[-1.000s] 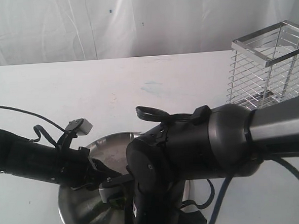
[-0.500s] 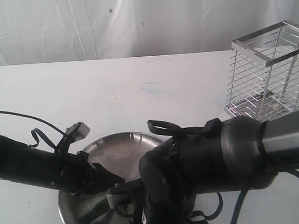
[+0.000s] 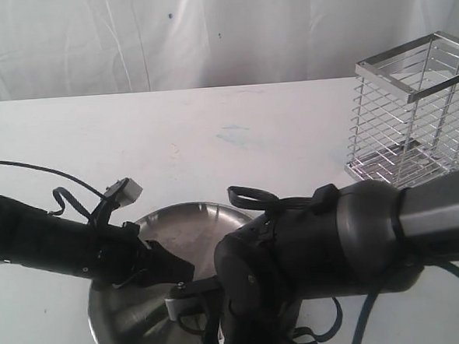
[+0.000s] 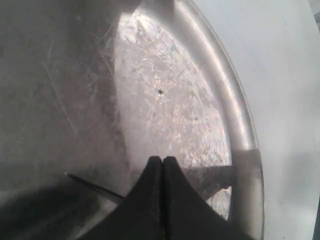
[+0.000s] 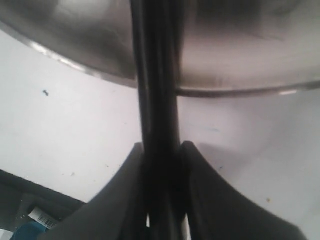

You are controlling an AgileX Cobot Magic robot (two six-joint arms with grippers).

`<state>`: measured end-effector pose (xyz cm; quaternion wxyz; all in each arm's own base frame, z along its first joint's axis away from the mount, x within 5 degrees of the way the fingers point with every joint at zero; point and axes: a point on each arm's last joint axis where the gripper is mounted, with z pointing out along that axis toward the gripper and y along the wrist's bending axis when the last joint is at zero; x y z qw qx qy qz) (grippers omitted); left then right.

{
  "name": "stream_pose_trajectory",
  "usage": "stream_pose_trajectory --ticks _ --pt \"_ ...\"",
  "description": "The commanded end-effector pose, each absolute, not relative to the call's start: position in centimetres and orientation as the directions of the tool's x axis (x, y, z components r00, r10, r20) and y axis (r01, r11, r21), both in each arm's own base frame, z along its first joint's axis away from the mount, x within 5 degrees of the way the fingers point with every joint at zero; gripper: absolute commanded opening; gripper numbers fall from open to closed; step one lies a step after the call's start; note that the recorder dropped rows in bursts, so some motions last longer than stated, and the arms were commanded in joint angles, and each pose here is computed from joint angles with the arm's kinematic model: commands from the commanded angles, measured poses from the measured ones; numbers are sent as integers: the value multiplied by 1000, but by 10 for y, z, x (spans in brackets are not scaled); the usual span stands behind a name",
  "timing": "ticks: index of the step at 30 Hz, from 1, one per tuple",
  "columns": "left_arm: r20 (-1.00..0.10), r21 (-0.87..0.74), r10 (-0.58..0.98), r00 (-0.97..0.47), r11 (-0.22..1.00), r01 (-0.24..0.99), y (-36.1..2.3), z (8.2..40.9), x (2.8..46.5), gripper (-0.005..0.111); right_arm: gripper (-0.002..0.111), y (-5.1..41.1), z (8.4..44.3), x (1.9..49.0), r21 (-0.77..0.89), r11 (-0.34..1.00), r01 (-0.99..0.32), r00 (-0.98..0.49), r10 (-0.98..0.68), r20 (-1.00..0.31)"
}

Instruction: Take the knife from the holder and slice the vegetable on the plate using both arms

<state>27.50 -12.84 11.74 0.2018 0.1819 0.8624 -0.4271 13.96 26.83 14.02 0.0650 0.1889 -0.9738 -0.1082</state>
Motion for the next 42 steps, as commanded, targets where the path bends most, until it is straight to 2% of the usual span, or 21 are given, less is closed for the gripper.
stream_pose_trajectory --ticks 1,6,12,20,24,32,37,42 --pt "-544 -651 156 -824 542 532 -131 126 278 0 0 264 135 139 209 912 -351 -921 -377 98" --pt "-549 -621 202 -811 551 557 -129 127 274 0 0 264 135 139 209 912 -351 -921 -377 98" --pt "-505 -561 204 -838 661 499 -119 112 270 0 0 264 135 139 212 913 -349 -922 -375 98" --pt "-438 -546 174 -882 728 415 -112 101 262 0 0 267 144 138 206 905 -372 -903 -405 146" --pt "-428 -563 179 -886 714 416 -113 102 260 0 0 265 150 135 203 896 -395 -886 -430 175" --pt "-429 -618 167 -888 663 423 -118 107 259 0 0 246 153 126 81 878 -471 -814 -468 345" --pt "-456 -654 165 -875 604 455 -124 116 263 0 0 246 153 126 80 878 -472 -814 -469 344" --pt "-461 -662 139 -876 604 444 -124 118 265 0 0 246 154 127 87 871 -483 -809 -482 337"
